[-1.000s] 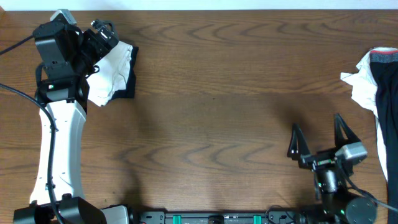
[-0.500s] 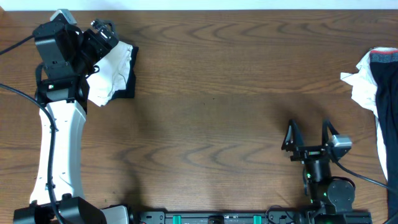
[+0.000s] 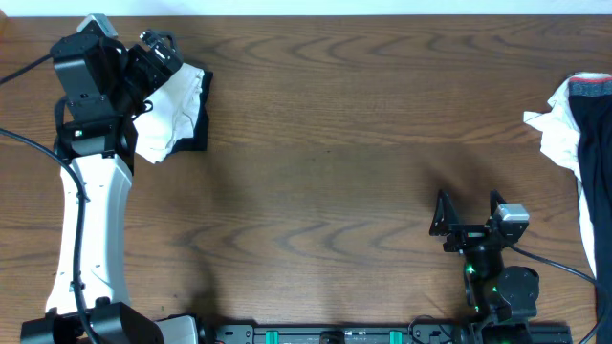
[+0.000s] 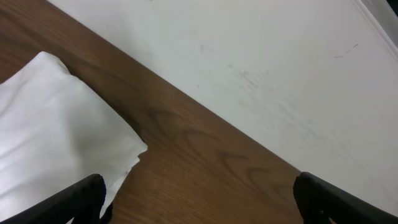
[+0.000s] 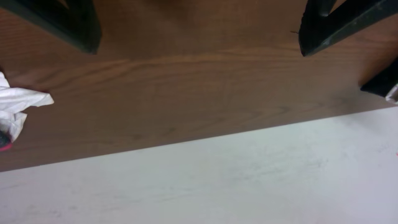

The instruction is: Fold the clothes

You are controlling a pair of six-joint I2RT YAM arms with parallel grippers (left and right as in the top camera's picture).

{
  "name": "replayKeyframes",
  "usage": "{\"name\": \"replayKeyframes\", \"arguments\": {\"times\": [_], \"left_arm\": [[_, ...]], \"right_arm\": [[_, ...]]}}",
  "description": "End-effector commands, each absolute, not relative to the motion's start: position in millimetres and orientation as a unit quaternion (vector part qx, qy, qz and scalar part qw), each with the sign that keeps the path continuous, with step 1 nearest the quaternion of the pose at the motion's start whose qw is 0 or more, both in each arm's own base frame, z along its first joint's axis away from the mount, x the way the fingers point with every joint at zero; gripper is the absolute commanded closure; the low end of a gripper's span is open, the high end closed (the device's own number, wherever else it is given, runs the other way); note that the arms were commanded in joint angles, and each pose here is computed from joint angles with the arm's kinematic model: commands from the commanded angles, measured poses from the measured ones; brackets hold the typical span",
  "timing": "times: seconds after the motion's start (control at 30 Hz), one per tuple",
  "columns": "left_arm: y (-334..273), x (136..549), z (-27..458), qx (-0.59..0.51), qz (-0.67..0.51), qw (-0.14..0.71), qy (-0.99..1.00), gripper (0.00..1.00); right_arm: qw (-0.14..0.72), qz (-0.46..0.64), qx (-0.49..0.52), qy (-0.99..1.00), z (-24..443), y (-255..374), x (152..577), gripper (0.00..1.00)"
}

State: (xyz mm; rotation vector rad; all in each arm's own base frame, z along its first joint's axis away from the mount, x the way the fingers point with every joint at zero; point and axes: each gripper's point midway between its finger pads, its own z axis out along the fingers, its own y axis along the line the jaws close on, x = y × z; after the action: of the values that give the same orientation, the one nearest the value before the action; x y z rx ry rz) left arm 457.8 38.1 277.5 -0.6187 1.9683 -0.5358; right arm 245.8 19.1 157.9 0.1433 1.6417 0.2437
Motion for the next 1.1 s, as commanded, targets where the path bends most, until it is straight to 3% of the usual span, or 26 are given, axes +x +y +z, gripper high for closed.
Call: {"name": "replayKeyframes", "arguments": {"times": [0.0, 0.87, 1.07], "left_arm": [[38.0, 458.4, 278.1, -0.253, -0.22, 0.484, 0.808, 0.02], [37.3, 457.2, 275.9, -0.254, -0.219, 0.481, 0.81, 0.02], [27.2, 424.4, 283.9, -0.258, -0.219, 0.459, 0.822, 0.02]], "right_arm": [[0.674, 0.095, 0.064, 0.729, 157.2, 14.9, 245.8, 0.01], [0.674, 0.095, 0.064, 0.729, 157.2, 14.9, 245.8, 0.01], [0.675, 0.095, 0.064, 0.729, 157.3, 14.9, 245.8, 0.01]]}}
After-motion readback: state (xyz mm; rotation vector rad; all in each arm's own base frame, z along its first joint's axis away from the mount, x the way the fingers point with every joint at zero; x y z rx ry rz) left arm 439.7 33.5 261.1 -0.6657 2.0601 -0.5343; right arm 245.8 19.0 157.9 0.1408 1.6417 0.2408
